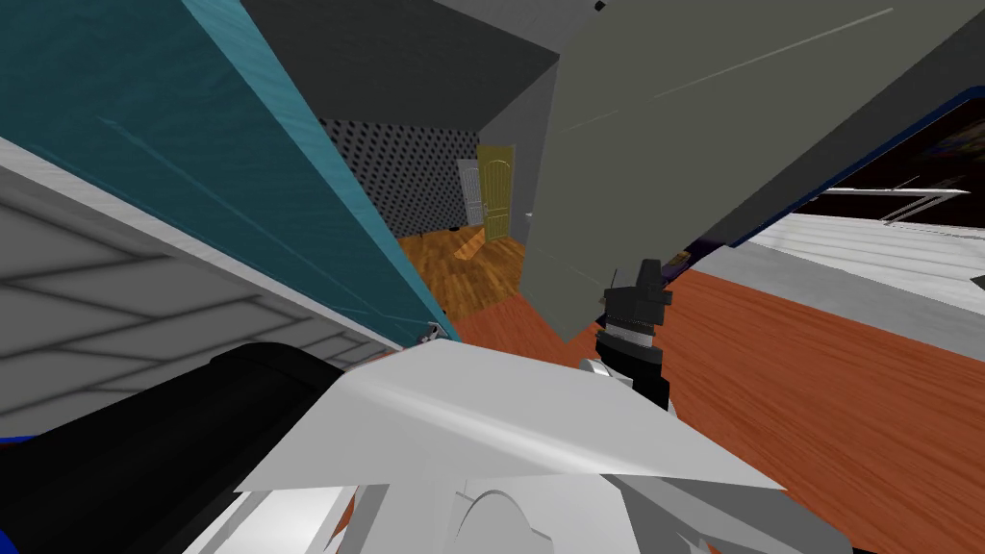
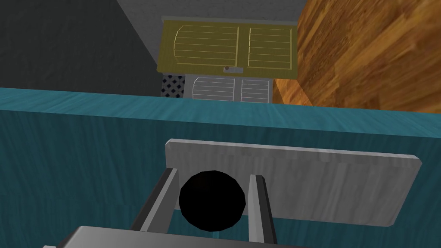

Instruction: Pull the door open

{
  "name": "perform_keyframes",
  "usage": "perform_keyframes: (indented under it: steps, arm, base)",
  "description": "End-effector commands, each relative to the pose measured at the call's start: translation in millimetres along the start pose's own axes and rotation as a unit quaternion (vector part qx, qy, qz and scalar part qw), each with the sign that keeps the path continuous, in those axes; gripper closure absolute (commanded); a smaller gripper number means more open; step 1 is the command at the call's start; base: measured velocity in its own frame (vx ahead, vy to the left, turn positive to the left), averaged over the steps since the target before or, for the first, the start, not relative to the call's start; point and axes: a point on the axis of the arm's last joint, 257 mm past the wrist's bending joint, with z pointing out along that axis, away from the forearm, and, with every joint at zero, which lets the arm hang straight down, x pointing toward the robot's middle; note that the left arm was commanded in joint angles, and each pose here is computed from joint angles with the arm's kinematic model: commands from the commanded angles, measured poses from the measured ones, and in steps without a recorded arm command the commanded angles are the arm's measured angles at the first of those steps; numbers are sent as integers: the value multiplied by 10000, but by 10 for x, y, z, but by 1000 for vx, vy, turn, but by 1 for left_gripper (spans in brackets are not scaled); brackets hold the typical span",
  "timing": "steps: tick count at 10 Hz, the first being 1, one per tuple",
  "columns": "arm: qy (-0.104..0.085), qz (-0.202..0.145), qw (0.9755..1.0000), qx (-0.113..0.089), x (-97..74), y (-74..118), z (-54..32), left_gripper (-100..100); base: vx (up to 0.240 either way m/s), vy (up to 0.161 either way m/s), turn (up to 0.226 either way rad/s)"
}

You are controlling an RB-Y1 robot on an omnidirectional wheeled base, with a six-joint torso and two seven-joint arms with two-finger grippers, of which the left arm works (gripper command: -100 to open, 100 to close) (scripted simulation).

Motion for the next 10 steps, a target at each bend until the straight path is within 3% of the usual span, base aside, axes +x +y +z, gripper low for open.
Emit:
perform_keyframes:
  steps: [1,6,10]
  arm:
    - [46,2,10000,-7,-8,5,-34,100]
    - [200,17,9998,16,-40,-23,-80,100]
    - [261,-1,9997,-19,-16,9,-113,100]
  base:
    - [-186,53,-121]
    - [-246,48,-139]
    - [-155,36,-123]
